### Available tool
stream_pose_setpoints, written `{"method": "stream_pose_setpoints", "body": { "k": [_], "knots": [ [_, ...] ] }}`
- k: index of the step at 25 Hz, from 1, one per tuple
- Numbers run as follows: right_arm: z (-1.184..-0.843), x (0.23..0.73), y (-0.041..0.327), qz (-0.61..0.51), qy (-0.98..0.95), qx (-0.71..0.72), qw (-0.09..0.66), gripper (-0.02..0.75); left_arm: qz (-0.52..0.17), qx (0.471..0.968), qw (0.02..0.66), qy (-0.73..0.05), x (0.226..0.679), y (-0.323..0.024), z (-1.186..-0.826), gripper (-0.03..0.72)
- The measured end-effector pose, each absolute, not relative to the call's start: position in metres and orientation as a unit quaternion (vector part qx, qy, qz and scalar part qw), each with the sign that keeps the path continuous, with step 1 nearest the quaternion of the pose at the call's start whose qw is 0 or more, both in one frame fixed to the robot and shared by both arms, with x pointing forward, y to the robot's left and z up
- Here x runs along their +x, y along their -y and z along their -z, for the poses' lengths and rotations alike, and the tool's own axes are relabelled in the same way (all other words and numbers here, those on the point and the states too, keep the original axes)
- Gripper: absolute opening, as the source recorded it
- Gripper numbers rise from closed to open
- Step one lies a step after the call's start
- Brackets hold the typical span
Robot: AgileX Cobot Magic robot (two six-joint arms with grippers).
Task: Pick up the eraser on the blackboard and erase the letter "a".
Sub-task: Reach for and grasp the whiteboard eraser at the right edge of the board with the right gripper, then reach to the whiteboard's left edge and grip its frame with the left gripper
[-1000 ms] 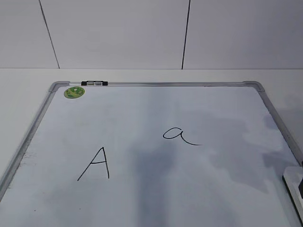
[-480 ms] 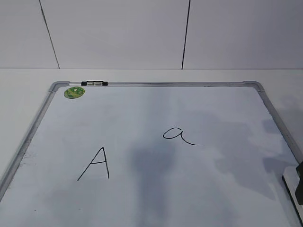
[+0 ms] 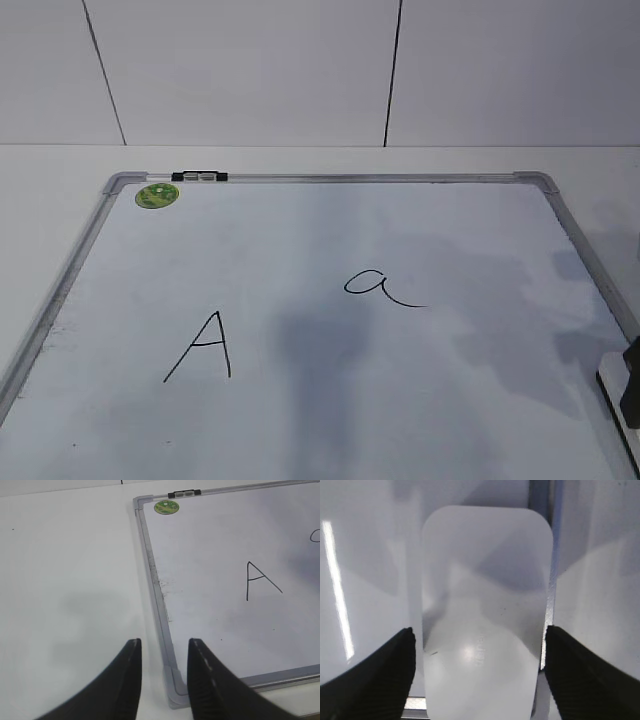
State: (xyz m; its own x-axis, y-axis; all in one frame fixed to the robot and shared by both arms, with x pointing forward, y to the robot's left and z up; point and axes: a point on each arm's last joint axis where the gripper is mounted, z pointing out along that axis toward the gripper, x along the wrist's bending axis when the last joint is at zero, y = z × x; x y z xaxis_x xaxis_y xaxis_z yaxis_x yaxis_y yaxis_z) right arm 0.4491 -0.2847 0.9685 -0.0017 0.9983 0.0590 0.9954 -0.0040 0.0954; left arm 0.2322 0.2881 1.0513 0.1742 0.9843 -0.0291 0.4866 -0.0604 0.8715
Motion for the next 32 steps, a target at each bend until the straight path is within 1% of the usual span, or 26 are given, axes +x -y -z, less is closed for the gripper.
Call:
{"method": "stream_pose_setpoints", "body": {
  "k": [8,23,28,32],
  "knots": [
    [-0.968,0.45,0.285,-0.056,-0.71,0.702,0.015,0.635,-0.315,0.657,0.395,-0.56,0.232,-0.288,-1.051,0.235],
    [-0.952,0.456,0.284,-0.033,-0.707,0.706,-0.013,0.633,-0.315,0.657,0.395,-0.56,0.232,-0.288,-1.051,0.235],
    [-0.952,0.456,0.284,-0.033,-0.708,0.706,-0.012,0.583,-0.315,0.657,0.395,-0.56,0.232,-0.288,-1.051,0.235],
    [-0.952,0.456,0.284,-0.033,-0.708,0.706,-0.012,0.58,-0.315,0.657,0.395,-0.56,0.232,-0.288,-1.051,0.235]
  ]
}}
